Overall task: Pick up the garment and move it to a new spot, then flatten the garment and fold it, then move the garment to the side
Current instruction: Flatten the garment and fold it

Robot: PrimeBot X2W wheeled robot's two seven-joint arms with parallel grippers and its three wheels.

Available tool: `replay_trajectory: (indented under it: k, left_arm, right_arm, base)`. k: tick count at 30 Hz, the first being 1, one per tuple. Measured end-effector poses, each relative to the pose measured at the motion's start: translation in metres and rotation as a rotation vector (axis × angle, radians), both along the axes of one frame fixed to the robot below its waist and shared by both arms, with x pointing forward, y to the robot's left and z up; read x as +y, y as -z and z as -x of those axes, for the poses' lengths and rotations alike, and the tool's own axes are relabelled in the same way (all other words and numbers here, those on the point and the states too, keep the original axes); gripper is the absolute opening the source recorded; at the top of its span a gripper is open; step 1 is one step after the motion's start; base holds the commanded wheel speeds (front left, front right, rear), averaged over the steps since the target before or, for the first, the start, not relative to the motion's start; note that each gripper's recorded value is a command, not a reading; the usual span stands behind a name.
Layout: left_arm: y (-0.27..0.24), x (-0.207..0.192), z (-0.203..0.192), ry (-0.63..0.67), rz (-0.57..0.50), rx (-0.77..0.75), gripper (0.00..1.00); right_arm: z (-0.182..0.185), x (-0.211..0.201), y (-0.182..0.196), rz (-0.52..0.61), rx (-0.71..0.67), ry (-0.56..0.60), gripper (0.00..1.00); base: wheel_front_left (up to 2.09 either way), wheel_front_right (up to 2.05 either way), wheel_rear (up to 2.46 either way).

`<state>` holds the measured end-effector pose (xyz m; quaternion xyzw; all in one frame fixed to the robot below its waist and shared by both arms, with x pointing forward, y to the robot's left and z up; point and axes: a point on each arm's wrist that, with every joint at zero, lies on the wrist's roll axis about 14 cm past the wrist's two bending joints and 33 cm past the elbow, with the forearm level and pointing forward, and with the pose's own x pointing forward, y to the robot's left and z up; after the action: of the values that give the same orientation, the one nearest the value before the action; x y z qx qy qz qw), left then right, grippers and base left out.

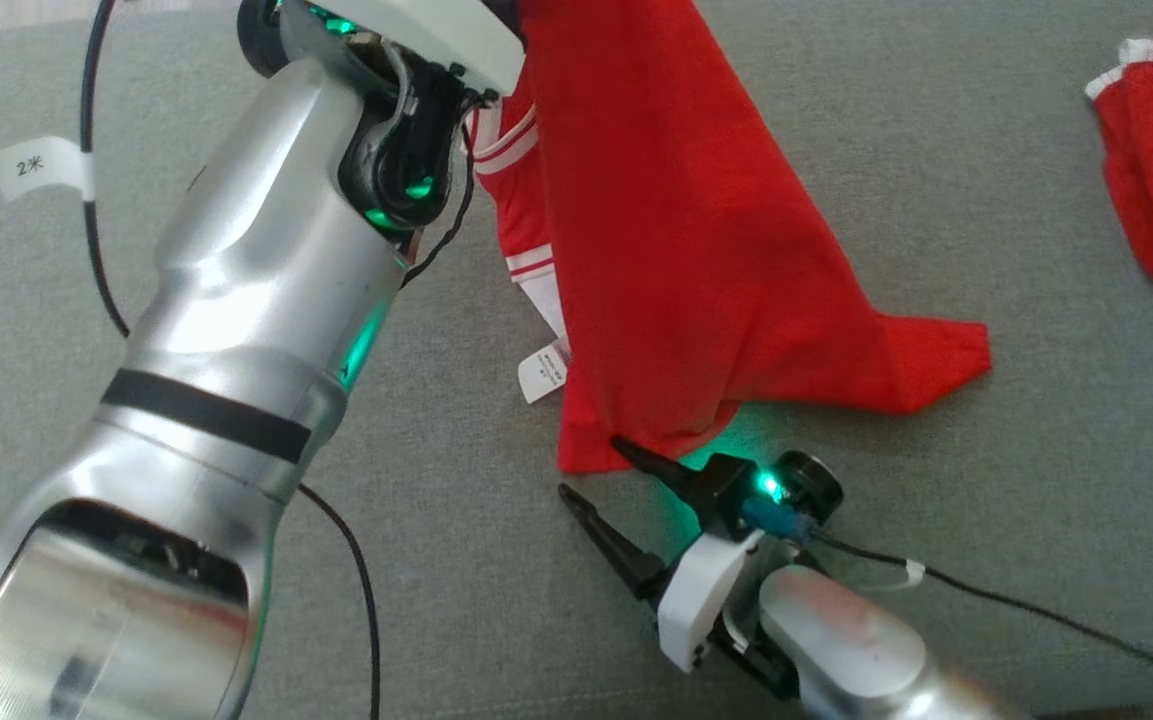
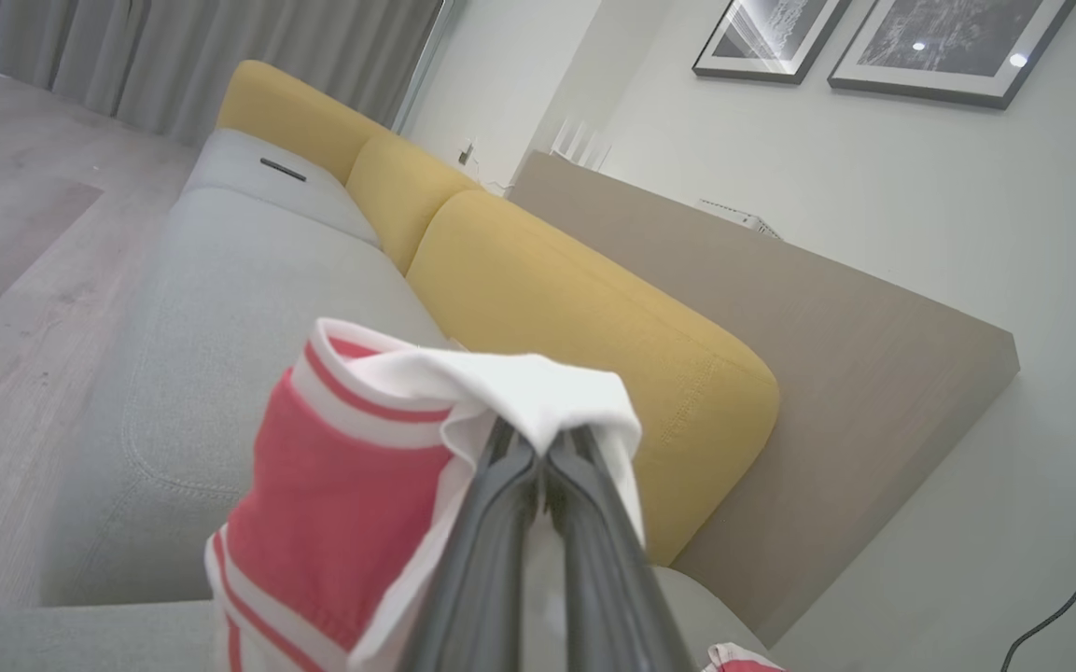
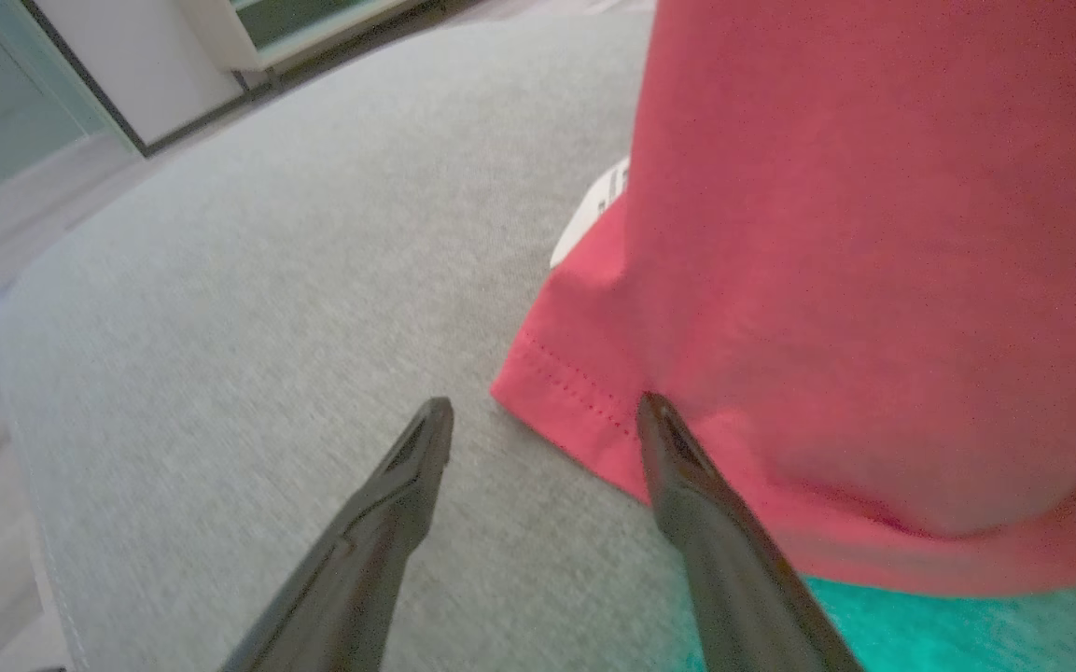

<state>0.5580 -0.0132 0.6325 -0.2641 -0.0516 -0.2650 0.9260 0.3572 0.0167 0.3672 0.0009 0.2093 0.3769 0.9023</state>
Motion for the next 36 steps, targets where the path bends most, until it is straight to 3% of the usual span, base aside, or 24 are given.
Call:
replay_trajectory:
  k: [4,5,6,7,11,16,23,30,36]
  left_arm:
    - [0.0,0.007,-0.002,-0.016,-0.011,-0.009,0.0]
    - [0.0,0.008,-0.001,-0.017,-0.014,-0.012,0.0]
    - [0.0,0.009,-0.001,-0.018,-0.014,-0.014,0.0]
    - [-0.001,0.011,-0.002,-0.023,-0.015,-0.015,0.0]
    - [-0.006,0.02,-0.004,-0.052,-0.021,-0.028,0.0]
    - [-0.021,0.034,-0.005,-0.09,0.01,-0.046,0.0]
    - [-0.04,0.055,-0.003,-0.138,0.039,-0.063,0.0]
    - [-0.07,0.076,-0.005,-0.164,0.115,-0.062,0.0]
    - [-0.101,0.088,-0.006,-0.155,0.202,-0.078,0.0]
  right_arm:
    - [-0.008,-0.001,0.004,0.047,-0.018,-0.027,1.0]
    - [-0.009,-0.001,0.004,0.05,-0.019,-0.03,0.8]
    - [-0.01,0.0,0.004,0.05,-0.02,-0.031,0.46]
    - [-0.012,-0.001,0.003,0.054,-0.024,-0.027,0.0]
    - [-0.034,-0.021,-0.008,0.063,-0.073,0.06,0.0]
    - [-0.085,-0.062,-0.084,-0.024,-0.313,0.262,0.0]
    - [-0.1,-0.137,-0.16,-0.026,-0.557,0.483,0.0]
    - [-0.147,-0.189,-0.287,0.006,-0.837,0.569,0.0]
    - [-0.176,-0.211,-0.32,0.059,-0.875,0.593,0.0]
  base:
    - [0.0,0.0,0.0]
    - [0.0,0.0,0.0]
    - [0.0,0.0,0.0]
    - [0.0,0.0,0.0]
    - [0.0,0.0,0.0]
    - [0.0,0.0,0.0]
    - [0.0,0.0,0.0]
    - [0.0,0.0,0.0]
    - [0.0,0.0,0.0]
